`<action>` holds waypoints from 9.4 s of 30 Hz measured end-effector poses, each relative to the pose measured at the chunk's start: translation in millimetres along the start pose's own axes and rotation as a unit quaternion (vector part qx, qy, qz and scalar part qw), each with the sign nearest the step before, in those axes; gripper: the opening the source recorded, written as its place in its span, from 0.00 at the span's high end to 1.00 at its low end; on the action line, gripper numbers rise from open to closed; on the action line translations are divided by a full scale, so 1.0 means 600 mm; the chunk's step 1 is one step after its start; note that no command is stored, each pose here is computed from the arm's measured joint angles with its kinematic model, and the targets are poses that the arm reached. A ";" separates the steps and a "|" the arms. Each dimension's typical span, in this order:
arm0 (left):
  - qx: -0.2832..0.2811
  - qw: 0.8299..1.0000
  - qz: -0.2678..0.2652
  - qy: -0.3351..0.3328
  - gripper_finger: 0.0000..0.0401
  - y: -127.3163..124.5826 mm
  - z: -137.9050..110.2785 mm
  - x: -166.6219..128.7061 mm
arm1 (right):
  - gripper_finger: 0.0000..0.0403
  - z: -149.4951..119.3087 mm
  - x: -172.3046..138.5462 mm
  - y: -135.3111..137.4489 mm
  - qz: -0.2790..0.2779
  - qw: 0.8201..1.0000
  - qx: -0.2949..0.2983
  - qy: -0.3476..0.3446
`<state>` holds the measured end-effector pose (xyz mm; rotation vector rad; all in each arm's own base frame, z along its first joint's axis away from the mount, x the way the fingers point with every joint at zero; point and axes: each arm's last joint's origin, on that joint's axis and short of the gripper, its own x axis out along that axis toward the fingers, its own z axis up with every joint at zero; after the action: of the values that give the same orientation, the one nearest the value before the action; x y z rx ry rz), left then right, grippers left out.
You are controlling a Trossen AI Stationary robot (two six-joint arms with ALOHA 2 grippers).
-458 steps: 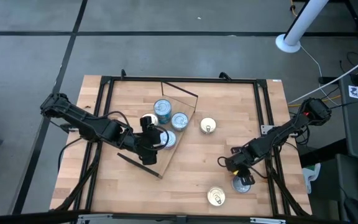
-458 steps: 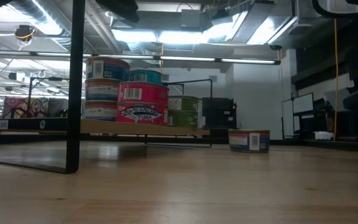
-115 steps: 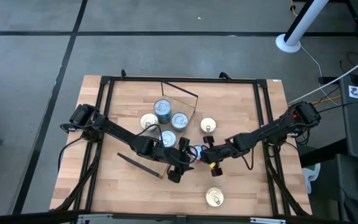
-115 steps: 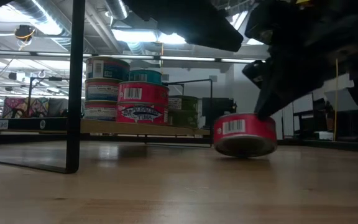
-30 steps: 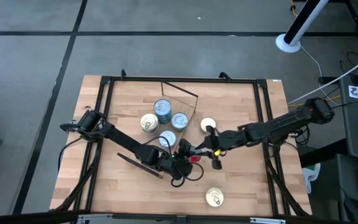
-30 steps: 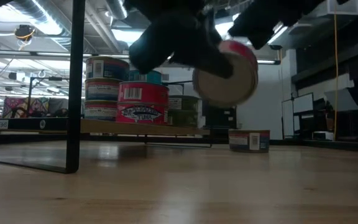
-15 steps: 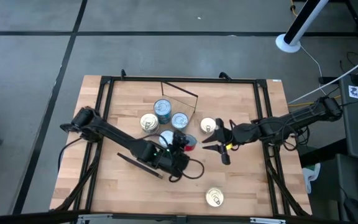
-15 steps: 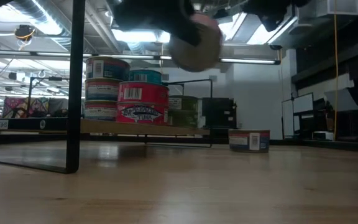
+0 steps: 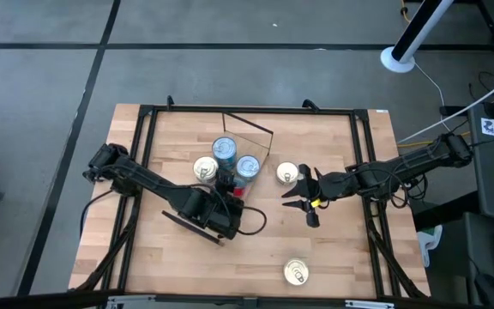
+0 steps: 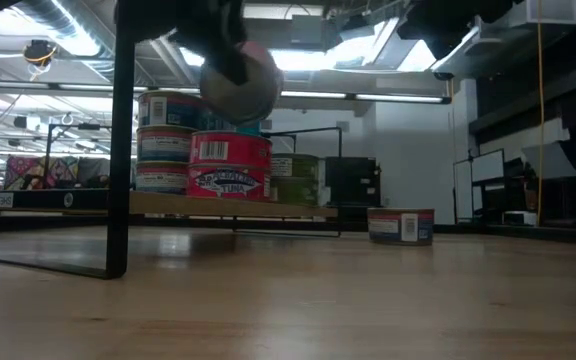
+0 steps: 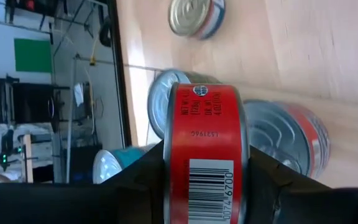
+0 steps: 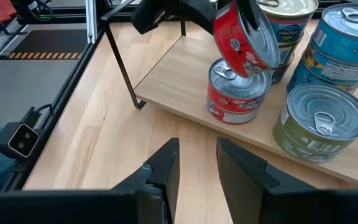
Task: Stack canned seafood by type on shelf
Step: Stack the red tuna can on top of the red tuna can on the shelf, then stack the blue tuna can on top of the blue tuna can on the shelf
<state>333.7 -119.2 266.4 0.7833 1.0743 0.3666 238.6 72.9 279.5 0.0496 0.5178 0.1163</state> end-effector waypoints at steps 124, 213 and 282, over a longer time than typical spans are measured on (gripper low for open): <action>-0.050 0.992 -0.082 -0.081 0.41 0.120 -0.113 -0.101 | 0.56 -0.025 -0.001 -0.011 -0.079 0.994 -0.018 0.069; -0.105 0.987 -0.087 -0.087 0.41 0.127 -0.119 -0.109 | 0.89 -0.164 0.150 -0.106 -0.116 0.881 -0.234 0.394; -0.197 0.961 -0.090 -0.173 0.41 0.047 0.010 -0.030 | 0.15 -0.118 0.165 -0.084 -0.028 0.941 0.076 0.328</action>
<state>334.0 -113.5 299.7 0.3717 0.7038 0.2638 293.7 36.4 165.5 0.1487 1.1953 0.0329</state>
